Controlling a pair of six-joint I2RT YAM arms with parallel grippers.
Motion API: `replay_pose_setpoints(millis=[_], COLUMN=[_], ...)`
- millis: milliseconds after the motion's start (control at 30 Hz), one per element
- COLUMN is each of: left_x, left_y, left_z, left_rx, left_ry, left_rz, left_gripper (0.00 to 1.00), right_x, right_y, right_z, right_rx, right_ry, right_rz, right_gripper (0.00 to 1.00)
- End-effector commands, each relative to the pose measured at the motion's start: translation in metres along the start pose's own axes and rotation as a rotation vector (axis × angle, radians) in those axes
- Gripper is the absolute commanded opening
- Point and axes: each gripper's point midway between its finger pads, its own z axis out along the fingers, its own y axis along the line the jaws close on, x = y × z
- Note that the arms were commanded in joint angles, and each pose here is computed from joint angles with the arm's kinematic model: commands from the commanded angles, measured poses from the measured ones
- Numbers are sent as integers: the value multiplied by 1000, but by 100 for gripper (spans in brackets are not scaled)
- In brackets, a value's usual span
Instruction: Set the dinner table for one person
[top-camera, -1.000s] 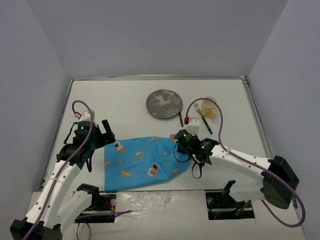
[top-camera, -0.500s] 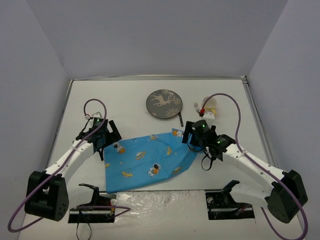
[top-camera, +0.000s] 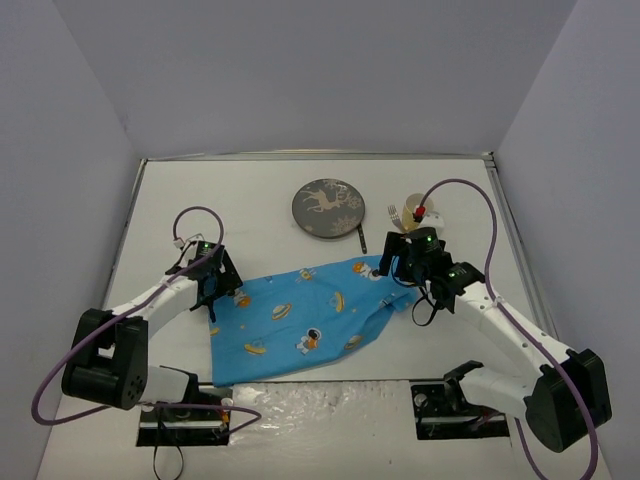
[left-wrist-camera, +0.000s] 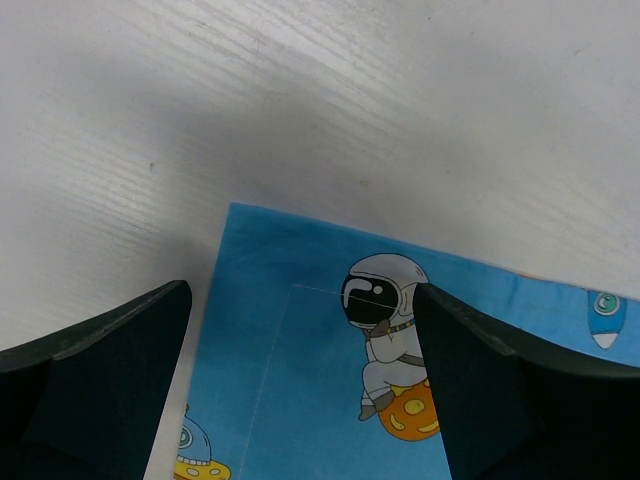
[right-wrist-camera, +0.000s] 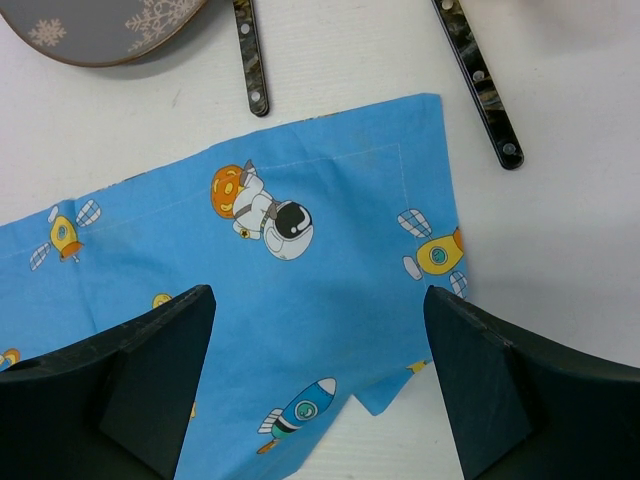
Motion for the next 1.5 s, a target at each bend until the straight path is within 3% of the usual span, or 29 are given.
replay_pose_setpoints(millis=[0, 333, 1000, 1400, 1467], left_x=[-17, -3, 18, 19, 19], left_y=[-10, -5, 8, 7, 7], left_z=[7, 21, 7, 6, 6], left_rx=[12, -22, -89, -114, -115], left_ry=[-66, -13, 91, 97, 98], left_rz=[-24, -13, 33, 85, 88], left_gripper=[89, 72, 70, 30, 19], right_x=[-16, -14, -3, -1, -3], right_y=[10, 9, 2, 2, 2], right_z=[2, 6, 32, 42, 43], right_rx=[-63, -65, -55, -75, -72], right_ry=[-47, -43, 13, 49, 43], right_rz=[-5, -9, 59, 91, 92], right_gripper=[82, 82, 82, 81, 81])
